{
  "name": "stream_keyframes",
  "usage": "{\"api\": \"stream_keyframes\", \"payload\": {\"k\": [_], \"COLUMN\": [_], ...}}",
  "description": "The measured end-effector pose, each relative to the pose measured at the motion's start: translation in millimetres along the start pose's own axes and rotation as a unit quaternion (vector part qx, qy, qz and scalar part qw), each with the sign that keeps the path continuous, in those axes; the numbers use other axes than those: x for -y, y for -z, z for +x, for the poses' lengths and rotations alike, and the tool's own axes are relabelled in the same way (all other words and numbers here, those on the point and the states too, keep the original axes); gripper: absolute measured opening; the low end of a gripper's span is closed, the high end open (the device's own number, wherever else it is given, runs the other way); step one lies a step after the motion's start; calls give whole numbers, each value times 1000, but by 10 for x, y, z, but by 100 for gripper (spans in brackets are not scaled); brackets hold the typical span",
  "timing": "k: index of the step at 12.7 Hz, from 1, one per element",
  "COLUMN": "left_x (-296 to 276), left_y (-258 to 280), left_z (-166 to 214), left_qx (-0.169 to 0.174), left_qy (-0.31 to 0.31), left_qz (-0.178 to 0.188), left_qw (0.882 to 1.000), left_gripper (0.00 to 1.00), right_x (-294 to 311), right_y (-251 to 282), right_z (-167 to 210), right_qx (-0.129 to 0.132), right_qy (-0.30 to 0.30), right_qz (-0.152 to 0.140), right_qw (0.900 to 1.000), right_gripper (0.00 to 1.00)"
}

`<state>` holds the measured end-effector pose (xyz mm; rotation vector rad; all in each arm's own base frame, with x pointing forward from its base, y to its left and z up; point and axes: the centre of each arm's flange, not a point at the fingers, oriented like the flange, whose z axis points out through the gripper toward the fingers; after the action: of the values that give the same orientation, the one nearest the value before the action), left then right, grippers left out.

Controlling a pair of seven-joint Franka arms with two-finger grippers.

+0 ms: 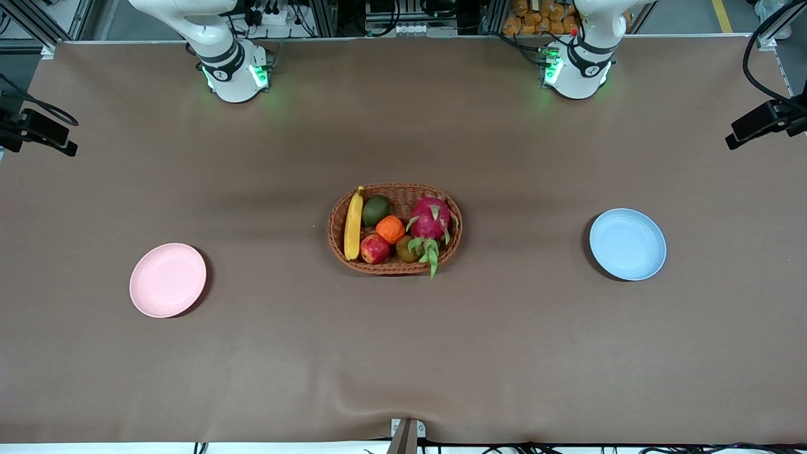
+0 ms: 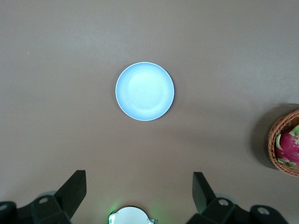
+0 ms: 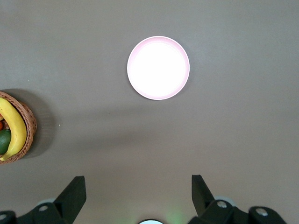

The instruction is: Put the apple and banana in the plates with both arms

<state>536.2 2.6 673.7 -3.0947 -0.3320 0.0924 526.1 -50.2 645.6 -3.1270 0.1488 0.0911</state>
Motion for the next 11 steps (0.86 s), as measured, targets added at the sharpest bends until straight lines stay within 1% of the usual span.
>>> {"api": "stream_keyframes", "payload": {"k": [7, 11], "left_x": [0, 2], "left_y": [-2, -3], "left_z": [1, 3], "left_qx": [0, 0], "left_qy": [0, 0], "left_qz": [0, 0], "left_qw": [1000, 1000], "left_gripper": [100, 100], "right_x": [5, 4], "right_y": [109, 110], "right_z": [4, 5], "right_qx": [-16, -16], "right_qy": [1, 1], "right_qz": [-3, -3], "right_qw": [1000, 1000], "right_gripper": [100, 100]}}
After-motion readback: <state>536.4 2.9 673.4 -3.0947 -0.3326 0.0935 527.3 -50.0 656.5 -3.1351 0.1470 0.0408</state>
